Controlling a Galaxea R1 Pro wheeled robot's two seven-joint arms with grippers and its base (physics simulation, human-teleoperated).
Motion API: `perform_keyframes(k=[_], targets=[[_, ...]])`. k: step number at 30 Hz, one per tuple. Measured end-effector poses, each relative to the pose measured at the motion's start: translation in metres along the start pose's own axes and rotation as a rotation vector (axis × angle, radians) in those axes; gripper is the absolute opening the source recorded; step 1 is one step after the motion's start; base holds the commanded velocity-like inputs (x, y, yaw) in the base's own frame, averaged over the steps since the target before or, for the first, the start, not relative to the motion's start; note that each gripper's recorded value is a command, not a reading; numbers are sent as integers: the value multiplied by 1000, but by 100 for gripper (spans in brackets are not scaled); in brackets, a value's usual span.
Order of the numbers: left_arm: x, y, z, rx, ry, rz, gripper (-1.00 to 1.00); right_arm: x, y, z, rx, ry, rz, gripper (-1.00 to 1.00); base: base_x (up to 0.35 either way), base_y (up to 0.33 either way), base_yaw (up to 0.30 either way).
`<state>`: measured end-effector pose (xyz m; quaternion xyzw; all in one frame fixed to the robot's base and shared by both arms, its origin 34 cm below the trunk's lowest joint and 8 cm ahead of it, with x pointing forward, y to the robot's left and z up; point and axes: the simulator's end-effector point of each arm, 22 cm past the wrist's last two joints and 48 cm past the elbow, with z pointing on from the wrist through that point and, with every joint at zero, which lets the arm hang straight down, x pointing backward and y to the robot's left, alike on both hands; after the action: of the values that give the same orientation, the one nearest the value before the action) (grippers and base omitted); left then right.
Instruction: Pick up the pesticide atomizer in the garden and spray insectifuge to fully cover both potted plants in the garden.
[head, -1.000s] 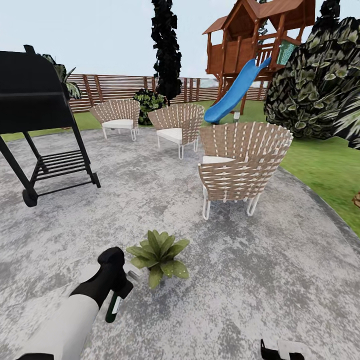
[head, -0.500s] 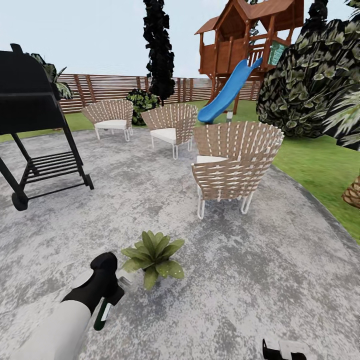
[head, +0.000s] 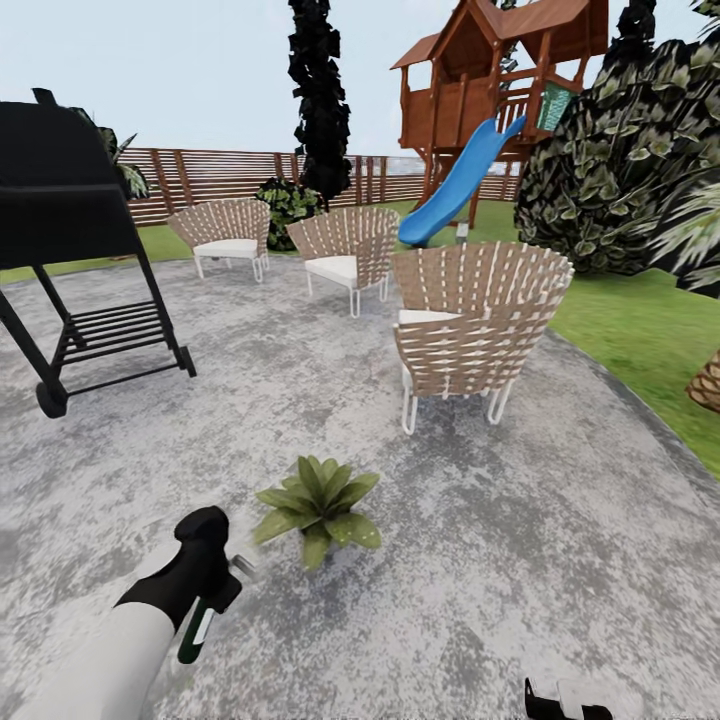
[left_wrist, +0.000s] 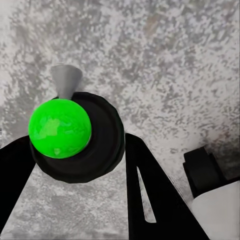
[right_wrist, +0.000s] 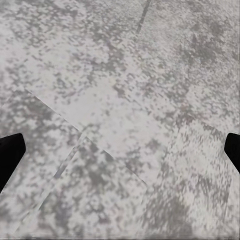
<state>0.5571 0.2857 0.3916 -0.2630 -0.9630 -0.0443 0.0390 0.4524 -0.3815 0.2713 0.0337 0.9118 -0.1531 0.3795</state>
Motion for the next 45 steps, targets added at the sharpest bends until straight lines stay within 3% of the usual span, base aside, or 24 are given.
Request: perform_keyframes(k=[6, 11, 14, 29, 36, 37, 38, 40, 41, 45], targets=[[-2, -6, 1, 12, -3, 3, -100, 0, -1, 0, 1, 0, 0, 100, -9, 158, 0], [5, -45, 18, 83, 43, 28, -100, 0, -1, 0, 2, -1, 0, 100, -1, 12, 0], [4, -55, 20, 97, 50, 38, -100, 0, -1, 0, 2, -1, 0, 100, 0, 1, 0], [0, -50, 16, 83, 37, 36, -100, 0, -1, 0, 2, 1, -1, 100, 0, 0, -207], [-10, -41, 7, 79, 11, 35, -100, 0, -1, 0, 2, 0, 0, 100, 0, 0, -117], [-14, -41, 3, 87, 5, 36, -100, 0, -1, 0, 2, -1, -1, 100, 0, 0, -2], [-29, -30, -14, 82, -8, 50, -100, 0, -1, 0, 2, -1, -1, 100, 0, 0, 0], [-30, -15, -24, 40, 17, 70, -100, 0, -2, 0, 2, -1, -1, 100, 0, 0, 0], [-22, -16, -31, 57, 66, 93, -100, -1, -8, 1, 10, -2, -5, 100, 0, 0, 0], [-10, -22, -39, 98, 131, 109, -100, -1, -13, 2, 13, -3, -10, 100, 0, 0, 0]])
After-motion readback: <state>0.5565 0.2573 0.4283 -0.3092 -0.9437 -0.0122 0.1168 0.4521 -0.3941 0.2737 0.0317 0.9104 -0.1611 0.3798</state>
